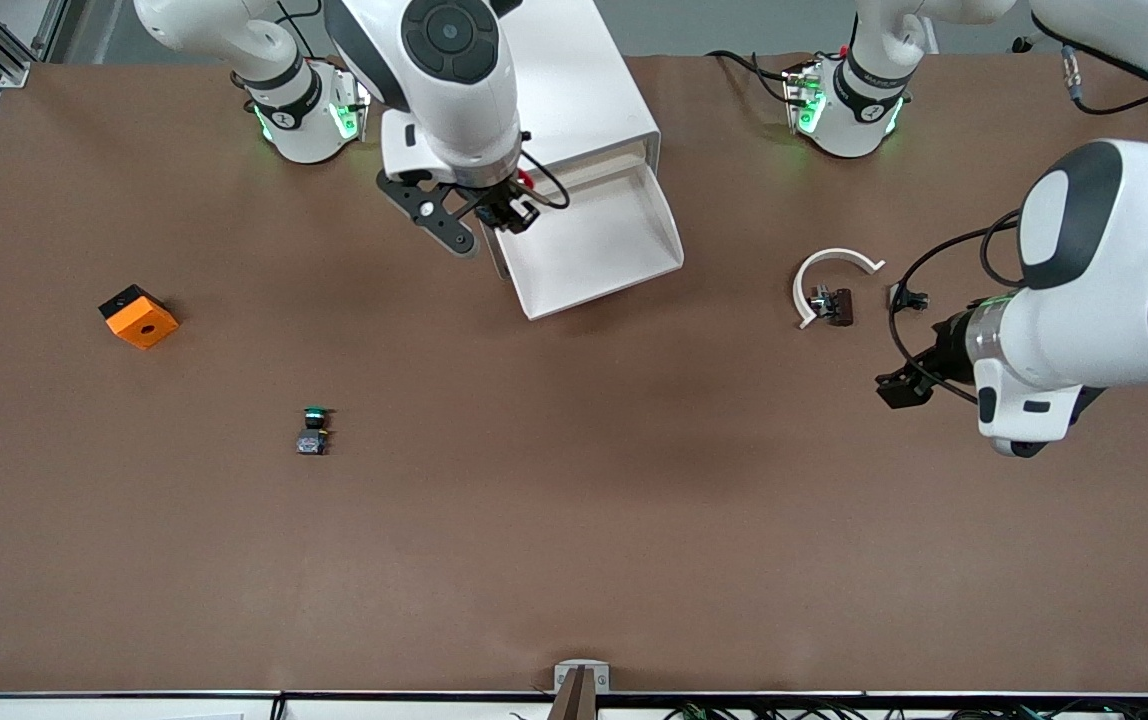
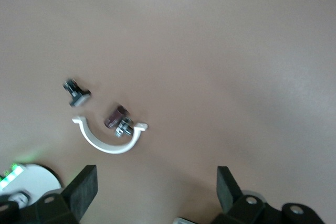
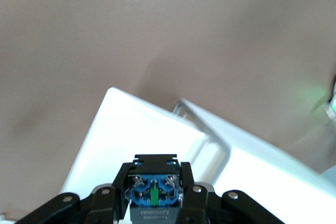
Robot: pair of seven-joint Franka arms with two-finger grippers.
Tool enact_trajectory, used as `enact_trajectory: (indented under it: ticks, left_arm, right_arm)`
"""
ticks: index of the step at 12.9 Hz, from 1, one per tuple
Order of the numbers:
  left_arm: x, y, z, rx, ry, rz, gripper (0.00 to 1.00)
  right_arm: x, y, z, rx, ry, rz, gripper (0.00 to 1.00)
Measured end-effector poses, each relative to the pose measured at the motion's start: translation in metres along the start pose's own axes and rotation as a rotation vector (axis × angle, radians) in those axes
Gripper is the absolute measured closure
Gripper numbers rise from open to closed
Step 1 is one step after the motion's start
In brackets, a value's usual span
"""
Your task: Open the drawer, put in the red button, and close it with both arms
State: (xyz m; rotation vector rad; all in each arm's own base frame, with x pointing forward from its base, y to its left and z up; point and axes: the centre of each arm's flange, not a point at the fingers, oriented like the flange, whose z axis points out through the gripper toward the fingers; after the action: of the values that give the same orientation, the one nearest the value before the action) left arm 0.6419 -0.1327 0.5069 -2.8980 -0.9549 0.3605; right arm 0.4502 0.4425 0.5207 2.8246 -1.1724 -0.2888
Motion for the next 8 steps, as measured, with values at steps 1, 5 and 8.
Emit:
enact_trajectory:
  ticks: [1, 5, 8]
  left_arm:
    - [-0.002, -0.002, -0.003, 0.001, 0.007, 0.049, 0.00]
    - [-0.005, -0.012, -0.001, 0.014, 0.031, 0.172, 0.00]
    - [-0.014, -0.015, 0.007, -0.014, 0.070, 0.215, 0.00]
  right_arm:
    - [-0.002, -0.003, 0.000, 0.020, -0.012, 0.043, 0.59]
    - [-0.031, -0.021, 0.027, 0.050, -0.012, 0.158, 0.59]
    - [-0.033, -0.033, 0.058, 0.019, -0.005, 0.232, 0.59]
